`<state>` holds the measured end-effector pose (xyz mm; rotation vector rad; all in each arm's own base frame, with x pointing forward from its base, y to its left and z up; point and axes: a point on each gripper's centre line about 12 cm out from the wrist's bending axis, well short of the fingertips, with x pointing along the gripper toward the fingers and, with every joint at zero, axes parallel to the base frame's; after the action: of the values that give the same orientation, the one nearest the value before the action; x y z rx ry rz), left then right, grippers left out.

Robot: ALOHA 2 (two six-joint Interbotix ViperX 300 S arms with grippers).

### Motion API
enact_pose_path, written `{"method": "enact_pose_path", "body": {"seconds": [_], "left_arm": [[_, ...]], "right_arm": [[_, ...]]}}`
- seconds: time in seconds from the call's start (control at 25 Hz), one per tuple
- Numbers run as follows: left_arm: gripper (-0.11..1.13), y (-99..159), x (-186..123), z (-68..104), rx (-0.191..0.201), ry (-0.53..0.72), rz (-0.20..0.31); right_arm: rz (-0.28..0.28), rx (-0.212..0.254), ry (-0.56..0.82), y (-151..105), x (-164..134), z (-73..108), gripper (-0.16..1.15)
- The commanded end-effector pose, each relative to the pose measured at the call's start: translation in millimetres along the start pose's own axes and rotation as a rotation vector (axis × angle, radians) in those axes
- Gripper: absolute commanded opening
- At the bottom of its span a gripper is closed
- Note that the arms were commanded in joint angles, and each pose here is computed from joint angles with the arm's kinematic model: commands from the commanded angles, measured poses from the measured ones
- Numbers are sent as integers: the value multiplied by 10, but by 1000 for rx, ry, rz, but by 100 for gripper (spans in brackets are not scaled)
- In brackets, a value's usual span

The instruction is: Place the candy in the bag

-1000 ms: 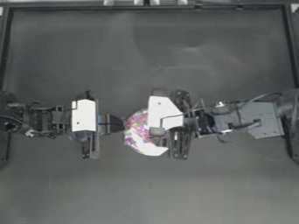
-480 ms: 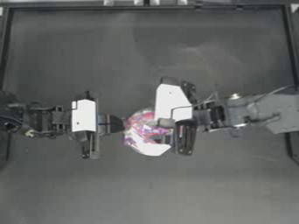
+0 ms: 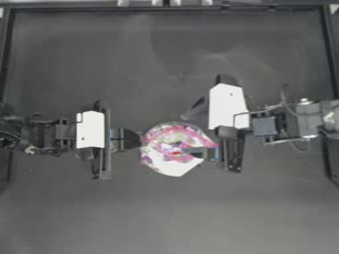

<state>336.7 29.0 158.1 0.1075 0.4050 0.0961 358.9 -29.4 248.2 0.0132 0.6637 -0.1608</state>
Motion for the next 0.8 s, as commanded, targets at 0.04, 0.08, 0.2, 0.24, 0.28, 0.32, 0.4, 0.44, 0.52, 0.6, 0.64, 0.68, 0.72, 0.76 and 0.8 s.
{"method": "enact_pose_path", "body": {"seconds": [0.04,0.08,0.2,0.24,0.28,0.32,0.4,0.44,0.52,0.6,0.64,0.68,0.72,0.76,0.8], "left_arm": [[7,42,-88,252,16,-82,12],[7,46,-97,265,22,-86,14],[7,51,-114,291,33,-95,17],[7,52,-117,295,34,-96,17],[7,55,-129,315,34,-104,19],[7,56,-135,322,34,-105,19],[7,59,-149,343,35,-113,20],[7,60,-155,352,35,-116,20],[7,61,-179,353,36,-119,20],[7,65,-207,369,34,-127,22],[7,65,-223,367,34,-128,22],[7,67,-241,370,34,-131,22],[7,68,-260,372,34,-134,23],[7,68,-276,371,33,-136,23],[7,69,-292,369,33,-137,23]], "right_arm": [[13,11,-73,-5,-185,85,96],[17,11,-78,1,-206,72,96],[26,18,-99,0,-253,58,96],[29,19,-104,2,-263,55,96],[30,19,-107,3,-269,47,96],[31,19,-110,4,-272,47,96],[31,19,-112,4,-274,53,96],[31,19,-110,4,-272,47,96],[32,21,-110,4,-272,47,96],[33,24,-108,5,-271,40,96],[33,24,-108,5,-274,37,96],[32,24,-107,4,-274,35,96],[32,24,-107,4,-274,35,96],[32,23,-105,4,-269,32,96],[31,25,-104,4,-269,31,96]]}}
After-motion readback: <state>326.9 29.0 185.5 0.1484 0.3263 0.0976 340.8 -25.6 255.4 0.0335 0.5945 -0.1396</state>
